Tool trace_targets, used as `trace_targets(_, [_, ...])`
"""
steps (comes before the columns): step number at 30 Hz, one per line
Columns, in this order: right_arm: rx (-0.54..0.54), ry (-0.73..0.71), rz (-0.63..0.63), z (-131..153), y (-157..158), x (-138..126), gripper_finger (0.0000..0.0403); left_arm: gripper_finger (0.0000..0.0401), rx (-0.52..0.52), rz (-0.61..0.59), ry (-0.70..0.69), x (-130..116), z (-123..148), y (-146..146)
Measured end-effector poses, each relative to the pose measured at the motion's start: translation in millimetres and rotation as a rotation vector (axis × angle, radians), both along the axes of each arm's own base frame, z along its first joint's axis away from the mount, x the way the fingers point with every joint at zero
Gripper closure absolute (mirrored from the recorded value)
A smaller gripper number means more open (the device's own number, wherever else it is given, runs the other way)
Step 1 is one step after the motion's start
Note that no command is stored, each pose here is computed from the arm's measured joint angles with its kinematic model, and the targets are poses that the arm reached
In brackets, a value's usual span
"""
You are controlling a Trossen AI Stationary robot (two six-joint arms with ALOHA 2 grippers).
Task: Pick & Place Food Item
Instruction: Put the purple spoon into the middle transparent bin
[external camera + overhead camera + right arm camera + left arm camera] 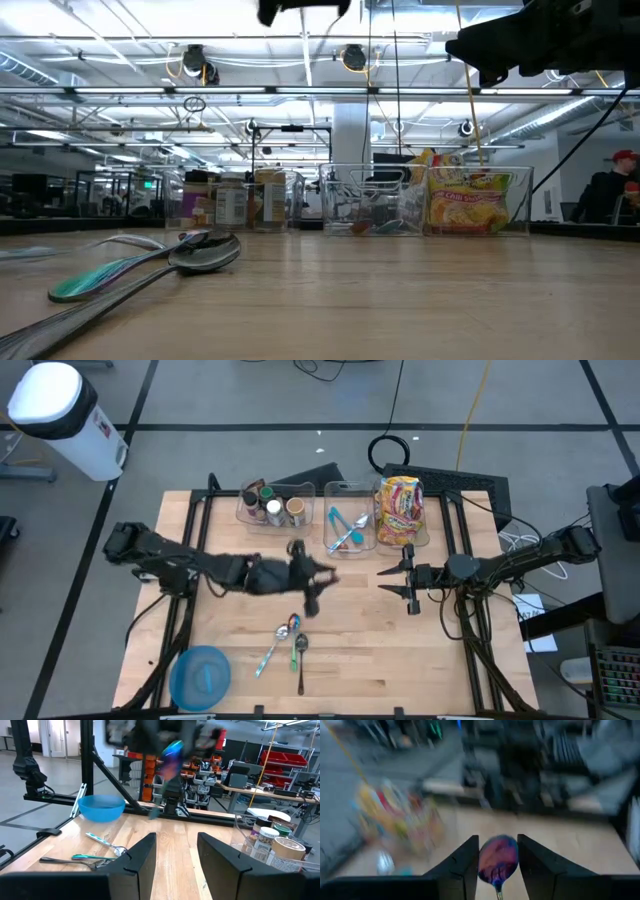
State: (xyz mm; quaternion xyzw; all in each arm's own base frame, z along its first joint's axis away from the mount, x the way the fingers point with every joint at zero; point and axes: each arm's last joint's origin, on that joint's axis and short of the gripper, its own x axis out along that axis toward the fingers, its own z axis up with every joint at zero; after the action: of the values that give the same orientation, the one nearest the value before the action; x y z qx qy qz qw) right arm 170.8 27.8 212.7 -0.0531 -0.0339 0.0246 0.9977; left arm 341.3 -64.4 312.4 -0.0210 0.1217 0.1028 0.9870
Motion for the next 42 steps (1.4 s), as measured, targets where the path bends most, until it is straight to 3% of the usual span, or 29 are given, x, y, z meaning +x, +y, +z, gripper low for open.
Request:
trace_targets(5, [0.0,0.0,0.0,0,0,0,0.0268,0.0316,0.027,0.123,-0.186,9,19,44])
trace_targets(11, [0.0,0.0,0.0,0,0,0,0.0268,0.0391,0.067,0.236,-0.235,10,23,100])
trace_targets(16, [0.0,0.0,0.0,0,0,0,0.0268,0.0383,0.071,0.355,-0.189,13,8,144])
trace_targets(19, [-0.002,0.009,0.0,-1,0,0,0.0268,0.0375,0.004,0.384,-0.143,14,-5,161])
trace_targets(23, [0.01,0.112,-0.073,-11,-2,1,0.0267,0.0374,-0.083,0.345,-0.097,17,-18,167])
trace_targets(28, [0.011,0.279,-0.224,-30,-11,5,0.0245,0.0373,-0.085,0.325,-0.043,18,-23,159])
trace_targets(36, [-0.032,0.568,-0.172,-60,-3,31,0.0171,0.0372,-0.06,0.288,-0.025,20,-24,148])
trace_targets(42, [-0.092,0.697,-0.207,-90,3,43,0.0175,0.0372,-0.045,0.276,-0.017,21,-24,145])
